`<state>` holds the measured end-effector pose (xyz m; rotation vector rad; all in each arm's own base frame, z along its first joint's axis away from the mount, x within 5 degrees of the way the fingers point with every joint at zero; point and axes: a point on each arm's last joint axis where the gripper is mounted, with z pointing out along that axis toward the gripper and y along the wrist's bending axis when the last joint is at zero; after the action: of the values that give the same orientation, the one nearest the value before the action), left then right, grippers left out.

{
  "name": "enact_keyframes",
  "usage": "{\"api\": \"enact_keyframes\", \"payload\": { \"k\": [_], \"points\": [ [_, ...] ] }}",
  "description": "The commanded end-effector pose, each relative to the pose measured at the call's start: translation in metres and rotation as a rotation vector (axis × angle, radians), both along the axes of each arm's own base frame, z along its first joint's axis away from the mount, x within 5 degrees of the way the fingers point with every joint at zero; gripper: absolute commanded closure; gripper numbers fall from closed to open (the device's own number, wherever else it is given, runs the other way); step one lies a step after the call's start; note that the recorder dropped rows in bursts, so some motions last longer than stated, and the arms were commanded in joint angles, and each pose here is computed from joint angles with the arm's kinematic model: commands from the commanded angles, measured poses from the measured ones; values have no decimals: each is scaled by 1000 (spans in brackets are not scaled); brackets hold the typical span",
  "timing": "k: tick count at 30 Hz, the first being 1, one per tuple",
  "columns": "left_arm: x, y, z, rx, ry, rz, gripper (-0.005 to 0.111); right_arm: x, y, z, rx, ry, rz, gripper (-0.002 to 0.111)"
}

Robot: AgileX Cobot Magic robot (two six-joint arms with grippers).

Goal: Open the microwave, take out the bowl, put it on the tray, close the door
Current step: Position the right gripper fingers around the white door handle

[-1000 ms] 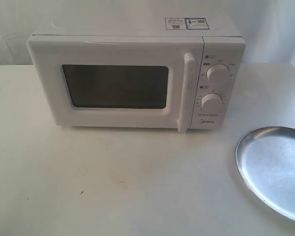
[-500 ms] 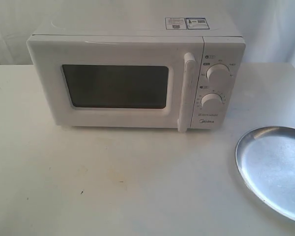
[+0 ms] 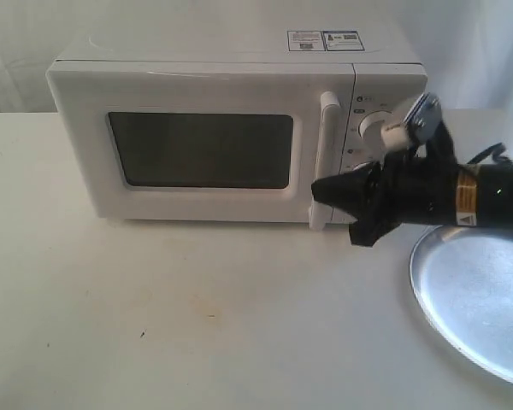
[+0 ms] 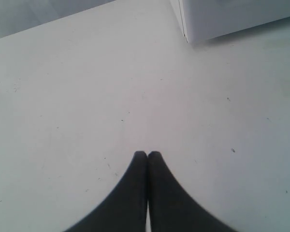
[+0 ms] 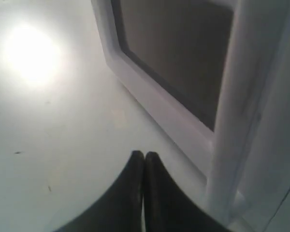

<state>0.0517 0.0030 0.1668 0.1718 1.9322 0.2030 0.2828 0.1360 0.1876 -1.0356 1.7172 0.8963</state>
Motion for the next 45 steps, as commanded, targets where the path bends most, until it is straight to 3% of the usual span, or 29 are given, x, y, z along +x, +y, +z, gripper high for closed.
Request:
{"api": "enact_keyframes", "payload": {
  "k": [1,4,10,12,18,25,30,36,40,45],
  "points": [
    [0,0,0,-9,-2,-3,107,20,-2,-40,-9,-35,-75,105],
    [0,0,0,-9,-2,-3,107,27,-3,-51,-3,-58,-138,90],
    [0,0,0,-9,-2,-3,107,29,-3,-48,12,-98,-145,39],
    [0,0,0,-9,-2,-3,107,29,-3,-45,28,-85,-151,30],
    [0,0,0,-9,-2,-3,107,28,-7,-21,16,-102,-207,39],
    [0,0,0,-9,-2,-3,107,27,-8,2,95,-155,-234,39],
    [0,0,0,-9,-2,-3,107,37,-18,-6,-5,-136,-376,39],
    [0,0,0,-9,-2,-3,107,37,-26,-10,-141,-95,-443,40],
    [0,0,0,-9,-2,-3,107,34,-41,-5,-267,-17,-568,46],
    [0,0,0,-9,-2,-3,107,29,-41,15,-174,-12,-601,53]
  ]
}}
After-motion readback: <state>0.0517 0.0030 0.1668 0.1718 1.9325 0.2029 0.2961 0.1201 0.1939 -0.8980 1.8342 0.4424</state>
